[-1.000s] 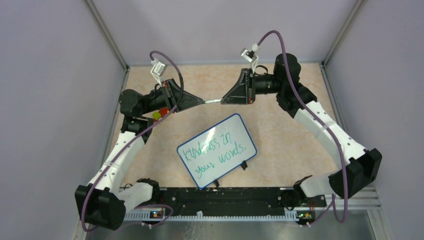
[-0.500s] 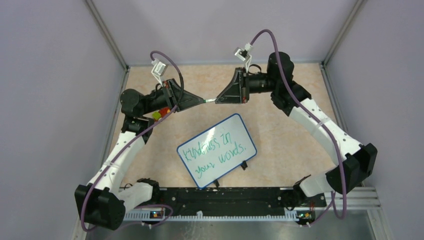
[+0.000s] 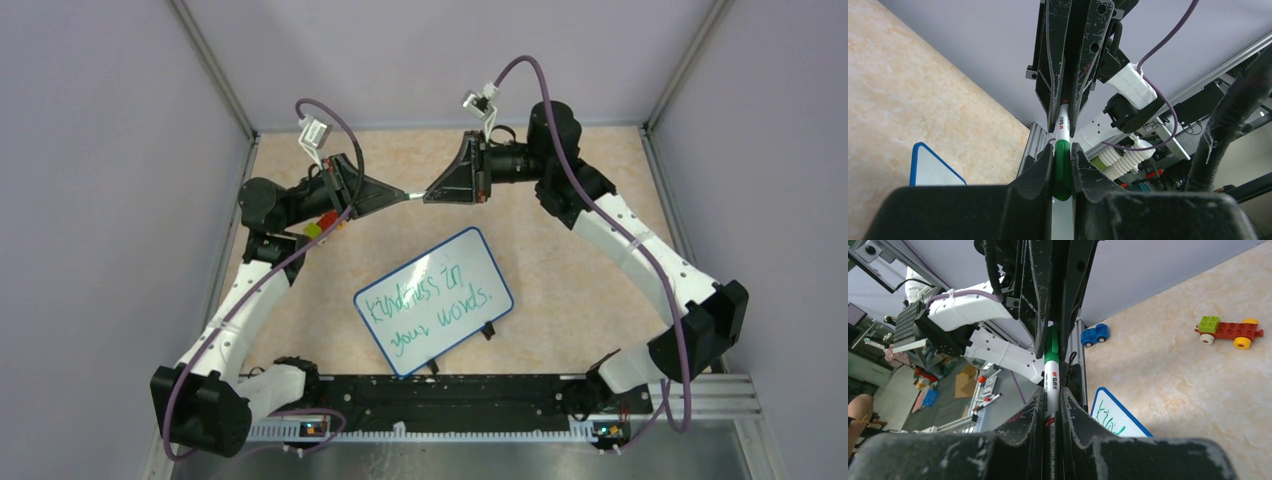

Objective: Write a sentence on the whiteboard
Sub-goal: Pass from the left arm to the right

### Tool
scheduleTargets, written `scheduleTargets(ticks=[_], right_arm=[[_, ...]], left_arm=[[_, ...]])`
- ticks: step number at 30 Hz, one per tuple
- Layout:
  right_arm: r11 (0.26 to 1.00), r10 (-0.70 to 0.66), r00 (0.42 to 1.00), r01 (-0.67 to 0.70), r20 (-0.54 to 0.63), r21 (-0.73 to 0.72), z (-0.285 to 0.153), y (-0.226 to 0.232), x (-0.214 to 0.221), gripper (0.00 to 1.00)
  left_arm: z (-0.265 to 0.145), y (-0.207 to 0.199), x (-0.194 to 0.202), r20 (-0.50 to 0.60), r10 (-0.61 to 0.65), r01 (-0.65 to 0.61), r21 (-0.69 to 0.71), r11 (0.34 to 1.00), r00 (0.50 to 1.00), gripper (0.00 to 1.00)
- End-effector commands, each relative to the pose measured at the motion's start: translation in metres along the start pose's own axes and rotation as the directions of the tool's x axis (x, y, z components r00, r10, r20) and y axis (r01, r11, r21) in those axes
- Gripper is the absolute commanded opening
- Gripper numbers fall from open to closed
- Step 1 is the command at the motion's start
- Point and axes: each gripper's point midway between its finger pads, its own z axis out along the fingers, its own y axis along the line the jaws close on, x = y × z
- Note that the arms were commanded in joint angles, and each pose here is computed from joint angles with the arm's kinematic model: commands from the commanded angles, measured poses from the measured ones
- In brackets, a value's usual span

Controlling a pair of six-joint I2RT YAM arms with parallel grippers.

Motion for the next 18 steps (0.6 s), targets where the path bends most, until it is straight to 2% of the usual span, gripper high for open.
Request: scheduleTargets(ticks=[1, 18], right_arm=[[0.996, -0.065, 0.998, 0.065, -0.001, -0.061, 0.021, 0.021, -0.006, 0.0], [0.993, -0.081, 0.996, 0.078, -0.042, -0.088, 0.035, 0.028, 0.006, 0.0]], left_arm=[[0.006, -0.007, -0.007, 0.035, 0.032, -0.033, 0.028, 0.999, 0.999, 0.0], [0.006, 0.002, -0.002, 0.037, 0.004, -0.005, 0.015, 1.0, 0.999, 0.0]])
